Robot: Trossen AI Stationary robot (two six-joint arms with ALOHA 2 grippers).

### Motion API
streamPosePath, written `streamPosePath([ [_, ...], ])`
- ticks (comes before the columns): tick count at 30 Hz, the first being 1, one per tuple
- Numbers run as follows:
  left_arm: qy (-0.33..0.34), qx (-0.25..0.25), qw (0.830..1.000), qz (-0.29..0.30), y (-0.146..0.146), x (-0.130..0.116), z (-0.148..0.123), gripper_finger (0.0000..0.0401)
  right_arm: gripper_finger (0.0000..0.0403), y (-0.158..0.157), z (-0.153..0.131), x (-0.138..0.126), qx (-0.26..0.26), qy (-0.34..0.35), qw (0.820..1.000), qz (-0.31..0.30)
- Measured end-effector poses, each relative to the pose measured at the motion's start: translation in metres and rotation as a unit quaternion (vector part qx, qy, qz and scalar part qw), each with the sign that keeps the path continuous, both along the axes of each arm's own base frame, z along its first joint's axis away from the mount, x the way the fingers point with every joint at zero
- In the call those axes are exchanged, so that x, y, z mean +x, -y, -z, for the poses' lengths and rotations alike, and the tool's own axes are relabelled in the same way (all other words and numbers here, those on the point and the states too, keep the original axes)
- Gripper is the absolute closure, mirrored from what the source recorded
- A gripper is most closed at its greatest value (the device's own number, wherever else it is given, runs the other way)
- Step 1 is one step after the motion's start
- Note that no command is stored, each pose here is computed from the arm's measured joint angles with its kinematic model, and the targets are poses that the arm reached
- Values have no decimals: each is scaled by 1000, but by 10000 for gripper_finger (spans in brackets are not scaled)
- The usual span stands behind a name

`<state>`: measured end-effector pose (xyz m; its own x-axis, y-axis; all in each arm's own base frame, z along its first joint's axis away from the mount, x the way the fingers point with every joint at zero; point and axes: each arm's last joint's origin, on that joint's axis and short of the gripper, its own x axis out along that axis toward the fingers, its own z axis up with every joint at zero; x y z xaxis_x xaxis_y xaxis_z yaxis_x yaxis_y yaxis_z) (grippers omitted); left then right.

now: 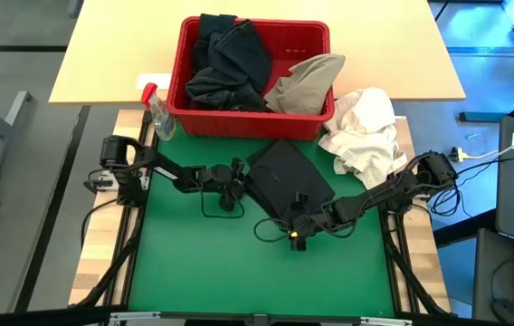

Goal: Fold Laundry from Bin
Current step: Fold the black shorts

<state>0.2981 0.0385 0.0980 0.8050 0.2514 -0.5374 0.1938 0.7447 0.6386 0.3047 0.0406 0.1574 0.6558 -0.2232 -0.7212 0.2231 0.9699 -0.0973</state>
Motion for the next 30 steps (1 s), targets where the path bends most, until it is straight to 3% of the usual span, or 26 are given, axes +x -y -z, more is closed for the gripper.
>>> streamPosePath([
  [4, 21, 5, 1000, -23, -1, 2, -2, 370, 150, 0, 0, 0, 3, 2, 1000, 3],
  [6, 32, 2, 999, -35, -2, 3, -4, 390, 150, 0, -3, 2, 10, 4, 1000, 11],
  [9, 40, -14, 998, -48, -2, 5, -5, 390, 150, -1, -13, 9, 17, 20, 999, 23],
  [16, 42, -36, 997, -58, 0, 5, -5, 396, 150, 7, -22, 11, -26, 13, 995, 99],
  [23, 44, -43, 996, -61, 0, 5, -5, 396, 150, 20, 8, 21, 10, -7, 990, 142],
  [30, 52, -56, 995, -67, 2, 6, -6, 396, 150, 29, 25, 14, -31, -61, 978, 198],
])
